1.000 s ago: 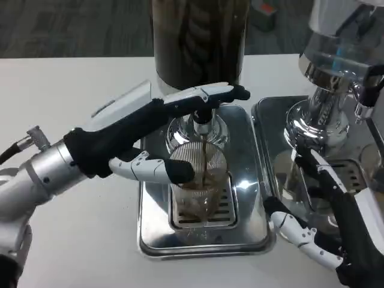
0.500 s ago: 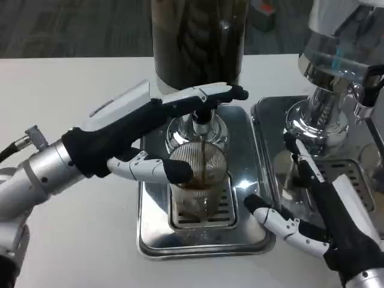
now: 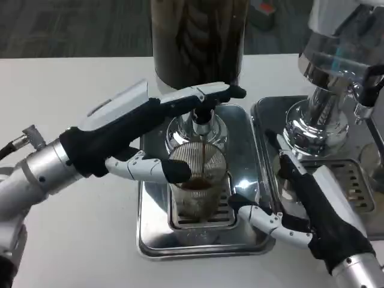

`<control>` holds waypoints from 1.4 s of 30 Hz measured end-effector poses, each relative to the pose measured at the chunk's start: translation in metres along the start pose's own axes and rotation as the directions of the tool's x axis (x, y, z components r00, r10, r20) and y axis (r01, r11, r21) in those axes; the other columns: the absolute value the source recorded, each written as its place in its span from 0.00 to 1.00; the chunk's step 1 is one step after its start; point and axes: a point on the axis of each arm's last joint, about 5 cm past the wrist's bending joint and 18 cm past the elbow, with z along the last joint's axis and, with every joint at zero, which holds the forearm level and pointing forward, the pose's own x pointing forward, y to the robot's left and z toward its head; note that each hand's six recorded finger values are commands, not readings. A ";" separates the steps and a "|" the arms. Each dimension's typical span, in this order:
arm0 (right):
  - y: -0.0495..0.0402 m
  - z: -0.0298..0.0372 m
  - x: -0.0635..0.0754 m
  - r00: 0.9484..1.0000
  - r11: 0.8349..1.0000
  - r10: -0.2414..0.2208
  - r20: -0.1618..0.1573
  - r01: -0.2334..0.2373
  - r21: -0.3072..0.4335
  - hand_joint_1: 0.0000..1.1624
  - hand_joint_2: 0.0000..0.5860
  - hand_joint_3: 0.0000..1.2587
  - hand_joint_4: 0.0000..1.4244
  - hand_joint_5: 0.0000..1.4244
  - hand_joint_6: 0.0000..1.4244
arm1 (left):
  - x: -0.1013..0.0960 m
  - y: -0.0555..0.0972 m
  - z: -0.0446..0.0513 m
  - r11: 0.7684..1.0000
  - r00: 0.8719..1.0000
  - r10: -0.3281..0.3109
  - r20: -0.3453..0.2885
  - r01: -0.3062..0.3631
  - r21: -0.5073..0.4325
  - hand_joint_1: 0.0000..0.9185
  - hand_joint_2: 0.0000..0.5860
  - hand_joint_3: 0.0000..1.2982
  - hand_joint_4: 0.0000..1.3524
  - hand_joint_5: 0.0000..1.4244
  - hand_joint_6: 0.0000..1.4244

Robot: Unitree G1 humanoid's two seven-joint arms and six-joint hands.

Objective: Grasp the cup under the faucet to collect the drink, then remove the cup.

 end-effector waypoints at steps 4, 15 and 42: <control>0.0003 0.0001 0.005 1.000 1.000 0.005 0.007 -0.005 -0.002 0.41 0.31 0.00 0.00 0.00 0.09 | 0.000 0.000 0.0000 1.000 1.000 0.000 0.000 0.000 0.001 0.00 0.11 0.11 0.07 0.10 0.16; 0.0003 0.0006 0.010 1.000 1.000 0.008 0.017 -0.008 -0.005 0.41 0.32 0.00 0.00 0.00 0.09 | -0.001 0.001 0.0005 1.000 1.000 -0.005 -0.004 0.005 0.013 0.00 0.11 0.11 0.07 0.10 0.16; 0.0044 -0.0014 0.021 0.999 0.999 0.037 0.019 -0.037 -0.002 0.34 0.36 0.00 0.00 0.00 0.09 | -0.004 0.004 0.0027 0.998 1.000 -0.014 -0.011 0.015 0.066 0.00 0.11 0.11 0.07 0.10 0.17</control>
